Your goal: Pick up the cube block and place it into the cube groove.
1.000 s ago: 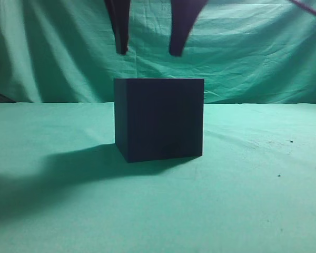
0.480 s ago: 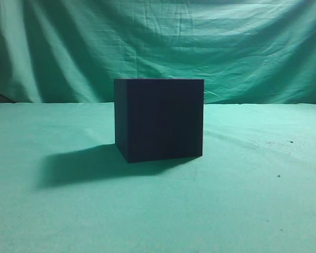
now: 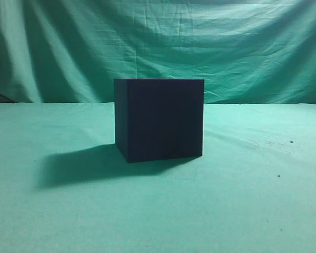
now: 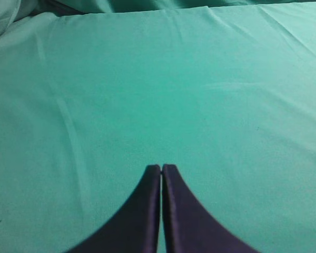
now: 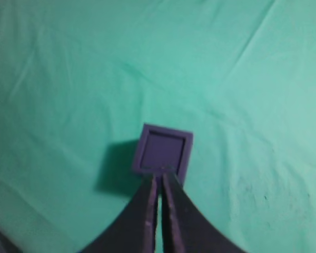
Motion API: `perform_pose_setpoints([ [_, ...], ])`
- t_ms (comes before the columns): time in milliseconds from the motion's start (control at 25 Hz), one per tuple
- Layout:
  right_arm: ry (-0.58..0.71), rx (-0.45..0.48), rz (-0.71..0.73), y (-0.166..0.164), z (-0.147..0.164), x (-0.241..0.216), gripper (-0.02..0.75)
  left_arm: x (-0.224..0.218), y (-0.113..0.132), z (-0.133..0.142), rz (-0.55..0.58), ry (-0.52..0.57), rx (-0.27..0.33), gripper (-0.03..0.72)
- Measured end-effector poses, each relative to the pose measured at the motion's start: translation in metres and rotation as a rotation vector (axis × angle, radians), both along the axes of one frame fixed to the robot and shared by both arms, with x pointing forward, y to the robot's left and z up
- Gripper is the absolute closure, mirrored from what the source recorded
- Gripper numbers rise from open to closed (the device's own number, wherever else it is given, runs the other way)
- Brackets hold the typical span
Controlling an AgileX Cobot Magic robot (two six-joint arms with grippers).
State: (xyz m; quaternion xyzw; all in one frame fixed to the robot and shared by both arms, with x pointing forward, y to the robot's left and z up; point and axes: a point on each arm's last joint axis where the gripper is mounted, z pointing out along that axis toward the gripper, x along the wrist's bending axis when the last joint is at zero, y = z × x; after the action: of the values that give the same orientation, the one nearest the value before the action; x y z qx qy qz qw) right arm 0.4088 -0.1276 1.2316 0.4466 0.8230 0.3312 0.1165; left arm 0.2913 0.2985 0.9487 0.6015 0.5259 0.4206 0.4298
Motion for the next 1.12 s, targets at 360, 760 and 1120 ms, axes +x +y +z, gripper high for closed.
perform_pose_setpoints([
  [360, 0.008, -0.028, 0.027, -0.06, -0.047, -0.058, 0.738, 0.0, 0.0, 0.0, 0.0, 0.0, 0.0, 0.688],
  [760, -0.131, 0.127, 0.046, -0.128, -0.072, -0.127, 0.738, 0.0, 0.0, 0.0, 0.0, 0.0, 0.0, 0.688],
  [1120, -0.249, 0.099, 0.137, -0.16, -0.072, -0.158, 0.738, 0.0, 0.0, 0.0, 0.0, 0.0, 0.0, 0.688],
])
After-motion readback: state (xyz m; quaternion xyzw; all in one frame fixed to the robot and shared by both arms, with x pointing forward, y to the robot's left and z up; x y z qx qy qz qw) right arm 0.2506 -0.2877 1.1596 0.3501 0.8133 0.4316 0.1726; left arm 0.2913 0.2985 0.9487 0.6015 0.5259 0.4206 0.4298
